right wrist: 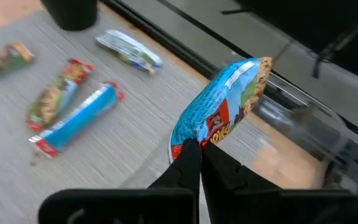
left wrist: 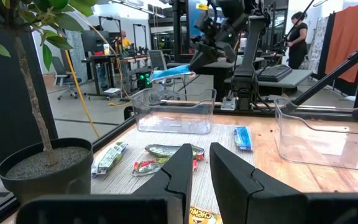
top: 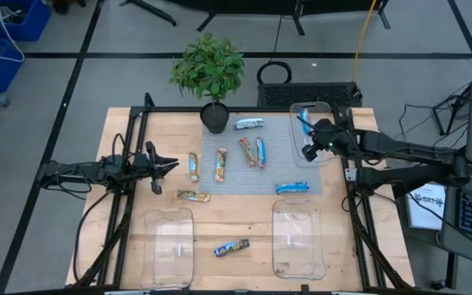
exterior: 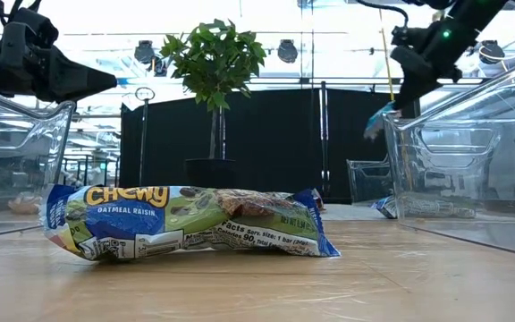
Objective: Pick and place Granola Bars by type
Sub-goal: Put the right red granola bar into the top transparent bin
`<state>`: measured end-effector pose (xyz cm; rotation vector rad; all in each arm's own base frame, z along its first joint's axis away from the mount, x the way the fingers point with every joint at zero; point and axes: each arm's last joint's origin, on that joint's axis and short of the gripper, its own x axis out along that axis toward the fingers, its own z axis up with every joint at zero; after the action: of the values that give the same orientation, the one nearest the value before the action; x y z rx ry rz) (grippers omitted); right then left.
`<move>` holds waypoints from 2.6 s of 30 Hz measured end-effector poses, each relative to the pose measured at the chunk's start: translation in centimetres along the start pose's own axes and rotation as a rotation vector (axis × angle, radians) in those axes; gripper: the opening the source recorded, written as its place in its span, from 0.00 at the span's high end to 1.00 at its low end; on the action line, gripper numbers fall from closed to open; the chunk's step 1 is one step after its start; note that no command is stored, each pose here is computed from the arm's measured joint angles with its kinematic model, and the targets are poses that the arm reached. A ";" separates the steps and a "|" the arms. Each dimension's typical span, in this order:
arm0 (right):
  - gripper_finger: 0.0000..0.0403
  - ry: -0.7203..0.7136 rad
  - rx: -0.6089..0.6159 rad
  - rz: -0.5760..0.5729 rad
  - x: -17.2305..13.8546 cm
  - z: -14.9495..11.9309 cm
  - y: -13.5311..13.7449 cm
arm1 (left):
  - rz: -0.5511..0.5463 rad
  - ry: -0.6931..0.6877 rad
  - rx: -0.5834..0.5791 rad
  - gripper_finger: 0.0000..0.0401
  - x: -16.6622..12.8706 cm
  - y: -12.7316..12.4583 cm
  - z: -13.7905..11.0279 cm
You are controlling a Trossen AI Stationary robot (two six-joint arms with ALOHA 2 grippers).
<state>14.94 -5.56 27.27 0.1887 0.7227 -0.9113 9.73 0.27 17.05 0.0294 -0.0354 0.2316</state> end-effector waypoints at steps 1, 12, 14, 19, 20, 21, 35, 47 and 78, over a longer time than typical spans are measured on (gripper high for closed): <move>1.00 0.023 0.002 -0.011 0.0 -0.2 -0.2 | 0.000 0.000 0.000 0.84 0.0 0.0 0.0; 1.00 0.264 0.032 -0.076 1.7 -1.5 -1.1 | 0.001 0.000 0.000 0.84 0.0 0.0 0.0; 1.00 0.294 0.030 -0.095 2.0 -1.6 -1.3 | 0.001 0.000 0.000 0.84 0.0 0.0 0.0; 1.00 0.365 0.039 -0.151 2.8 -1.9 -1.8 | 0.000 0.000 0.000 0.84 0.0 0.0 0.0; 1.00 0.372 0.043 -0.159 3.0 -1.8 -1.9 | 0.001 0.000 0.000 0.84 0.0 0.0 0.0; 1.00 0.382 0.044 -0.167 3.2 -1.8 -1.9 | 0.000 0.000 0.000 0.84 0.0 0.0 0.0; 1.00 0.405 0.082 -0.070 7.9 -4.1 -2.5 | 0.000 0.000 0.000 0.84 0.0 0.0 0.0; 0.94 0.414 0.118 -0.094 8.4 -4.7 -3.1 | 0.000 0.000 0.000 0.84 0.0 0.0 0.0; 0.74 0.254 0.113 -0.056 8.5 -3.3 -3.0 | 0.001 0.001 0.000 0.84 0.0 0.0 0.0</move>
<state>14.37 -11.51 19.82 0.3909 0.9148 -0.9927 9.73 0.28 17.03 0.0291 -0.0349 0.2322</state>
